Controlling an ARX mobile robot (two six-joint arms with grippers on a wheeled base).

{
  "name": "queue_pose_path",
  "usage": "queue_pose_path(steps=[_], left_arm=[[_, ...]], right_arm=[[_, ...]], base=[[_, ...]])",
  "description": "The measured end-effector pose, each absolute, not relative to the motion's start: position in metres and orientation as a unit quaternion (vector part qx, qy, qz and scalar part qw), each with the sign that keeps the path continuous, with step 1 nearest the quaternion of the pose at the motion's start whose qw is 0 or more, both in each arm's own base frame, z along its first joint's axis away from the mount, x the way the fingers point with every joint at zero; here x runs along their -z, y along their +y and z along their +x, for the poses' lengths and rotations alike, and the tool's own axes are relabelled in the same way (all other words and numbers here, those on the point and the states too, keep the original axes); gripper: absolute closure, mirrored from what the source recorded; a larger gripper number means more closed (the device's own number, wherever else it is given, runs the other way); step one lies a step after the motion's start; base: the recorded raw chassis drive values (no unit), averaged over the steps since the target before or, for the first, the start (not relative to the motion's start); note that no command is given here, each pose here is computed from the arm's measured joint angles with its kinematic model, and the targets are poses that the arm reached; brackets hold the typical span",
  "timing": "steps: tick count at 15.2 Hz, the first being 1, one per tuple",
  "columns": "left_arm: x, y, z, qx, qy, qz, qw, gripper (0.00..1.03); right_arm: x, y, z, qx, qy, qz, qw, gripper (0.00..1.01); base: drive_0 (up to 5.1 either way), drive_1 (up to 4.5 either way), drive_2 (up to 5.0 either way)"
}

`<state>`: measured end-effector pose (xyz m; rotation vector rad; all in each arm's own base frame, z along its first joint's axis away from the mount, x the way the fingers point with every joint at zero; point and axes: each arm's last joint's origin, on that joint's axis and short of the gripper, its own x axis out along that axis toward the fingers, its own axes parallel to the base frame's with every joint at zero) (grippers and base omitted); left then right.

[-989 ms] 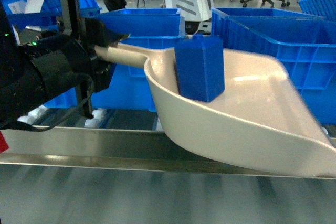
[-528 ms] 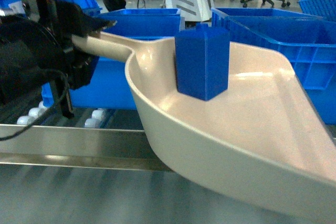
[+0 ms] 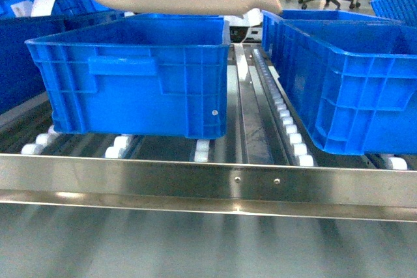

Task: Place part in tray to right shelf

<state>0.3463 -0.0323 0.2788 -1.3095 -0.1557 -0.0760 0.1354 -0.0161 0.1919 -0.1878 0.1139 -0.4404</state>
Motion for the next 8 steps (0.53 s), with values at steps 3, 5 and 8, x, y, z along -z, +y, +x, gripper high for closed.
queue_pose_path(steps=[3, 5, 8], left_arm=[[-0.287, -0.011, 0.413, -0.096, -0.105, -0.571, 0.808, 0.91], [-0.286, 0.010, 0.439, -0.161, -0.122, -0.542, 0.816, 0.91], [-0.316, 0.024, 0.446, -0.242, -0.153, -0.484, 0.827, 0.91]], right_arm=[[-0.192, -0.016, 0.135, 0.218, 0.057, -0.093, 0.970, 0.03], [-0.192, -0.016, 0.135, 0.218, 0.057, -0.093, 0.970, 0.03], [-0.192, -0.016, 0.135, 0.218, 0.056, -0.093, 0.970, 0.03]], base=[[0.0, 0.00, 0.0], [0.0, 0.00, 0.0], [0.0, 0.00, 0.0]])
